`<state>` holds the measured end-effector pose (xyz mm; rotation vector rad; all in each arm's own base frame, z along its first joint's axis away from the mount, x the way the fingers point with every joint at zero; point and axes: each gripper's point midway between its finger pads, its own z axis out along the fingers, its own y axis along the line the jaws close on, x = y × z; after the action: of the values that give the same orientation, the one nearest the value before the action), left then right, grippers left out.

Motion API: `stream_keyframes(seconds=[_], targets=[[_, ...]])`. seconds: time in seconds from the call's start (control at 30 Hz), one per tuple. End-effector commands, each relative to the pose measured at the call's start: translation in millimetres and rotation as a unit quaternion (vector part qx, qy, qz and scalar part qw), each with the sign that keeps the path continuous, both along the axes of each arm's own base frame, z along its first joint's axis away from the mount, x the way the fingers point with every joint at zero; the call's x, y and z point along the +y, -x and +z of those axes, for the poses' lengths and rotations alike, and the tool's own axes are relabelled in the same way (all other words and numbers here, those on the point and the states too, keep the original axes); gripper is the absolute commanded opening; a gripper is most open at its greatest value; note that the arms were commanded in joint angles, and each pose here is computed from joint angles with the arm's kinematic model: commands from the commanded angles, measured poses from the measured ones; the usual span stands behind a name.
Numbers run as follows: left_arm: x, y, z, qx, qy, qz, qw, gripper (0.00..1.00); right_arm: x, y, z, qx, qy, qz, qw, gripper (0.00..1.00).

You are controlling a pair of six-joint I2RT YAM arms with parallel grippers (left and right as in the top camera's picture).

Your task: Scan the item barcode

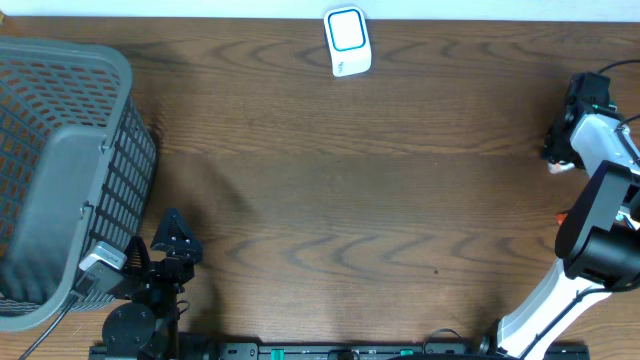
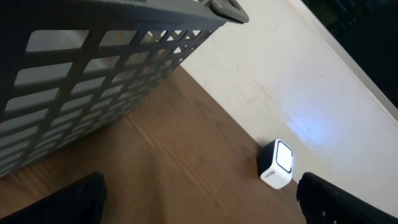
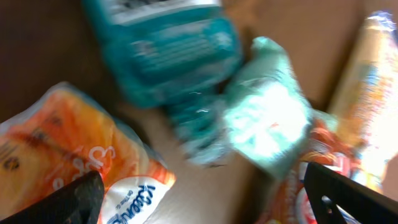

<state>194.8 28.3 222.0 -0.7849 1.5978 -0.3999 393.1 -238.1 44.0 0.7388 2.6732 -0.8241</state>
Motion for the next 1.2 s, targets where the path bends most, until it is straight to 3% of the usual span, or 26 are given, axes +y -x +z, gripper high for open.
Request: stream_keyframes(seconds=[0.0, 0.17, 0.27, 0.6, 0.93, 1.17], targets=[[1, 1, 2, -0.005, 0.002, 0.004, 1.0, 0.98, 29, -37, 48, -0.097, -0.063, 0.042, 0.992, 0.99], [1, 1, 2, -0.005, 0.002, 0.004, 1.0, 0.98, 66, -54, 132, -0.203, -0.122, 0.103, 0.966, 0.99], [1, 1, 2, -0.005, 0.002, 0.004, 1.0, 0.98, 88, -47, 193, -0.272, -0.137, 0.141, 0.942, 0.99], [1, 1, 2, -0.005, 0.002, 0.004, 1.0, 0.98, 130, 54, 373, -0.452, -0.06, 0.201, 0.867, 0.99], [1, 1, 2, -0.005, 0.002, 0.004, 1.0, 0.98, 161, 149, 456, -0.556, 0.007, 0.228, 0.799, 0.99], [1, 1, 2, -0.005, 0.002, 0.004, 1.0, 0.98, 175, 190, 479, -0.592, 0.032, 0.236, 0.77, 0.99]])
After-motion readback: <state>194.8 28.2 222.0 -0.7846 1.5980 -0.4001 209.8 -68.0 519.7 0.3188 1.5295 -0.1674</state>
